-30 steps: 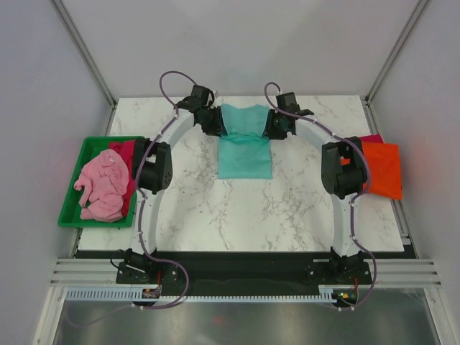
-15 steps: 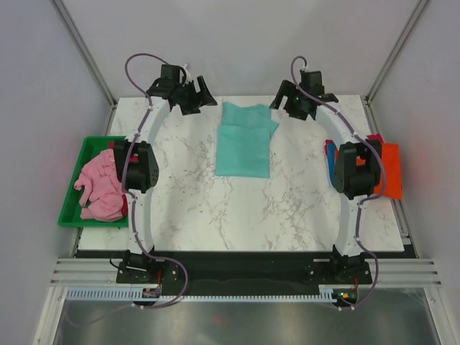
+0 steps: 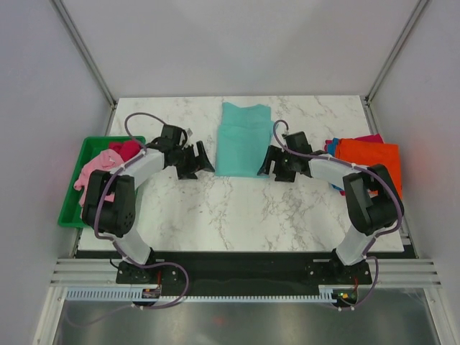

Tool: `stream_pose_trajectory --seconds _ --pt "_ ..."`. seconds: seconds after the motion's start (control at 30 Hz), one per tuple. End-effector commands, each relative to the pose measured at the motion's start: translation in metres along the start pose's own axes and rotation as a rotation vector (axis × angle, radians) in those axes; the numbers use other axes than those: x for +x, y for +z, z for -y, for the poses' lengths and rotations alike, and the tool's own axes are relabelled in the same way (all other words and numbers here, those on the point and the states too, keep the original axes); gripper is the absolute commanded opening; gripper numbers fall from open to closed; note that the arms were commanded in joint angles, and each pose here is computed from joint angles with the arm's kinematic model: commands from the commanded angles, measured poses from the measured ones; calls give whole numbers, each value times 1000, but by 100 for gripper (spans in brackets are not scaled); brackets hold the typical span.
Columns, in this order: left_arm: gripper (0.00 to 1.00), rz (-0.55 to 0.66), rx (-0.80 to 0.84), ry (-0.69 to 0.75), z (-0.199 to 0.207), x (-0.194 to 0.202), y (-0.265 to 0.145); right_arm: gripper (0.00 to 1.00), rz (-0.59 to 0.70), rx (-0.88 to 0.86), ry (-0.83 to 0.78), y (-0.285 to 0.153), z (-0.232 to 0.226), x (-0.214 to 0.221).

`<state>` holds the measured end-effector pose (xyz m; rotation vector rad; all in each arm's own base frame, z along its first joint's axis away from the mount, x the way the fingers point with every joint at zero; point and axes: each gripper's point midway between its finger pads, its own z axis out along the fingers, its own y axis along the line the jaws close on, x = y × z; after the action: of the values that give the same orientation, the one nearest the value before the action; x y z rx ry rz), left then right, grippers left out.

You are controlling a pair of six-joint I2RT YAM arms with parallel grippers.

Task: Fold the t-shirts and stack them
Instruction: Fold the tshirt

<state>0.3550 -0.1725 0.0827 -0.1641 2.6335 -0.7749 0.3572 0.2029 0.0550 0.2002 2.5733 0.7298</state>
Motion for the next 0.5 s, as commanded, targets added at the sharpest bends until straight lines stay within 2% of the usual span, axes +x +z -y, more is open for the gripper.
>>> stream_pose_trajectory --seconds 0.0,0.13,0.3,0.37,0.4,0.47 --pt "86 93 59 -22 9 -7 -1 84 86 -70 2 2 -14 -13" --pt "86 129 63 -72 0 10 9 76 71 -58 14 17 -9 -13" --pt "86 163 103 -106 2 5 21 68 63 -34 28 28 0 -11" --pt "85 162 113 -108 2 3 29 56 52 -33 30 29 2 -6" --pt "83 171 115 -113 2 1 31 44 46 -29 33 30 5 -3" --pt "82 166 118 -119 0 2 38 32 44 -22 28 31 7 -1"
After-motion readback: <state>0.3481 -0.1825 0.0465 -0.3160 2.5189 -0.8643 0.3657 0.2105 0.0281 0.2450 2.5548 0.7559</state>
